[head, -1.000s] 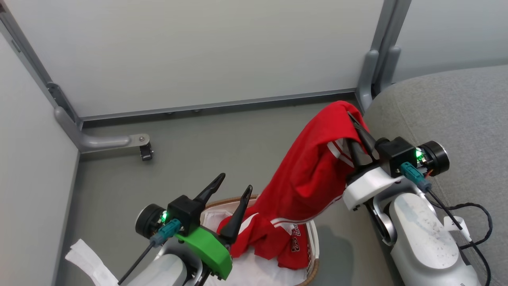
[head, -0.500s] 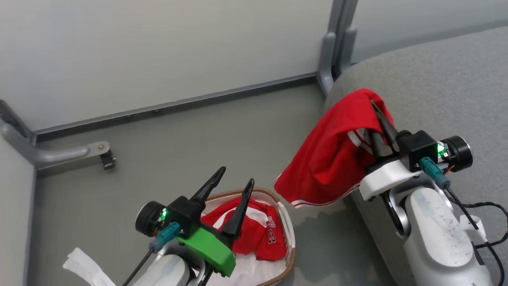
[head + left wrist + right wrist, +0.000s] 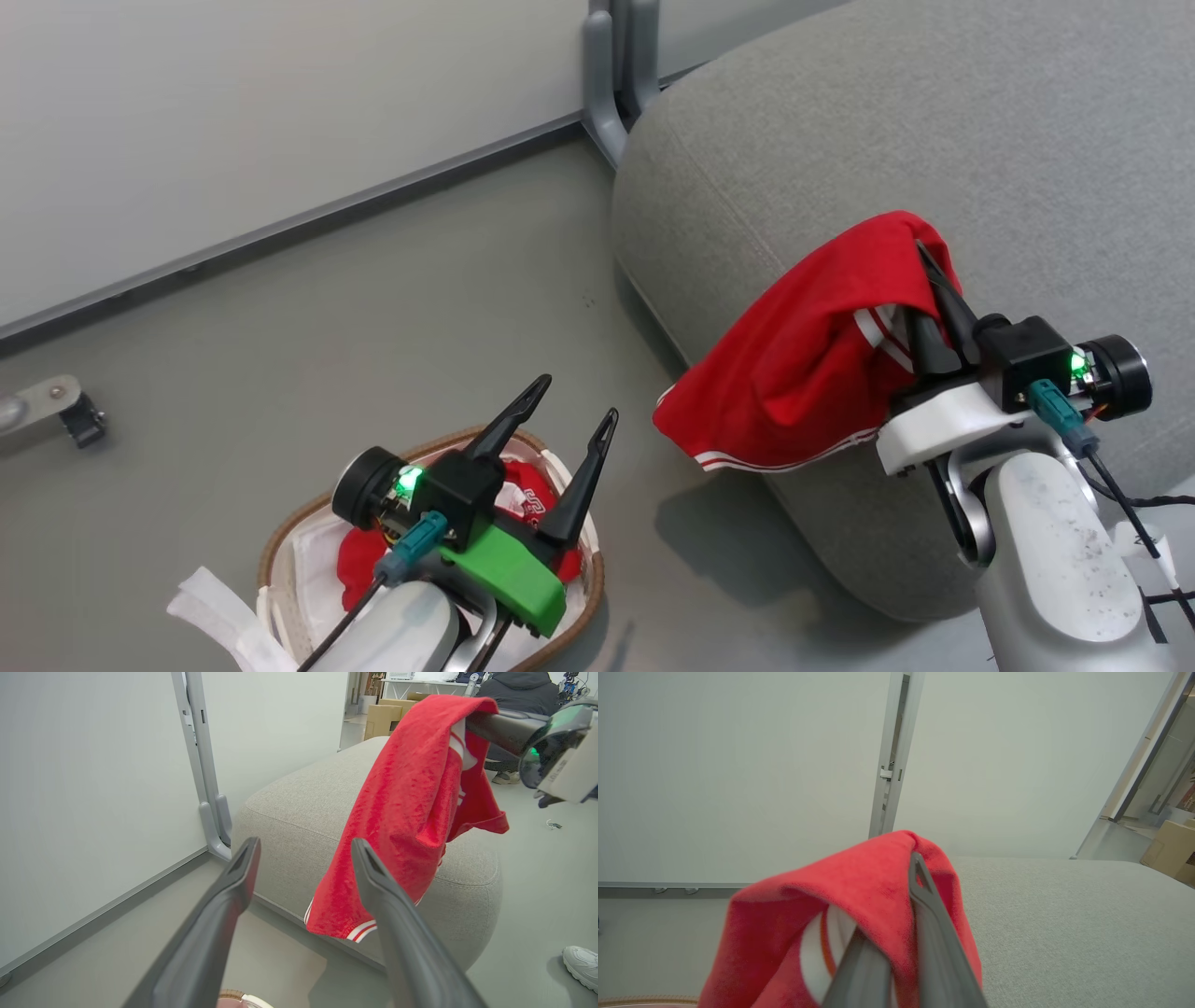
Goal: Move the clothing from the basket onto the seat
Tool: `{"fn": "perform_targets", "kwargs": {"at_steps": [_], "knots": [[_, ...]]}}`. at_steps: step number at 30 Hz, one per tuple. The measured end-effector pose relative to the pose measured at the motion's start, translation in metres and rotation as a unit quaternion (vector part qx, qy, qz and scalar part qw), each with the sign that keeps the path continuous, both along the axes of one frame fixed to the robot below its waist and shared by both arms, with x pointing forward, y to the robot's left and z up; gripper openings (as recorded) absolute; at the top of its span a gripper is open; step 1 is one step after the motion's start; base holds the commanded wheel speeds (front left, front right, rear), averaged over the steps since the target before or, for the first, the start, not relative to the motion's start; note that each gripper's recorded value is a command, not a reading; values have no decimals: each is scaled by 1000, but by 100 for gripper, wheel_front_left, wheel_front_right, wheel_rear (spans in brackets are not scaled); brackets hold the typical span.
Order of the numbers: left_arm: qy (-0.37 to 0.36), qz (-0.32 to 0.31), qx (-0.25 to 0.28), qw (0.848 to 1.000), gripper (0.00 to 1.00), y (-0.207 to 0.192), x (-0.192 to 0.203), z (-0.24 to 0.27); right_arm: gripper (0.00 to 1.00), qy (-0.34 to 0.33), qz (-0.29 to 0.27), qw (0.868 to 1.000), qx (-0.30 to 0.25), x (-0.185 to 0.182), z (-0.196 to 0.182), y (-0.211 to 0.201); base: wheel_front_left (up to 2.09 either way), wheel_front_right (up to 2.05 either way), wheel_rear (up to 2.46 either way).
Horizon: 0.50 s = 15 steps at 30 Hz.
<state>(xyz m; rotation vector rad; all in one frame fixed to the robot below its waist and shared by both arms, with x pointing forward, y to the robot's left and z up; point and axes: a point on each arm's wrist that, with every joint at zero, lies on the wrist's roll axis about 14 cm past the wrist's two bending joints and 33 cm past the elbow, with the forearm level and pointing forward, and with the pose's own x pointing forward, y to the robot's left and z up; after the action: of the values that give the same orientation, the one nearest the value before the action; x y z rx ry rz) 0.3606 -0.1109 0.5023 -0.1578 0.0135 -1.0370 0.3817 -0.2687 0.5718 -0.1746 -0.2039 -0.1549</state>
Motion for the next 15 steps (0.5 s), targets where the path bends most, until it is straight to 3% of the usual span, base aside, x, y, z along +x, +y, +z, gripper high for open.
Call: {"fn": "perform_targets", "kwargs": {"at_steps": [10, 15], "knots": [[28, -27, 6, 999, 100, -14, 4, -26, 0, 40, -43, 998, 6, -4, -28, -27, 0, 0, 0], [33, -14, 6, 999, 100, -7, 12, -32, 0, 43, -36, 998, -8, 20, -26, -27, 0, 0, 0]]}}
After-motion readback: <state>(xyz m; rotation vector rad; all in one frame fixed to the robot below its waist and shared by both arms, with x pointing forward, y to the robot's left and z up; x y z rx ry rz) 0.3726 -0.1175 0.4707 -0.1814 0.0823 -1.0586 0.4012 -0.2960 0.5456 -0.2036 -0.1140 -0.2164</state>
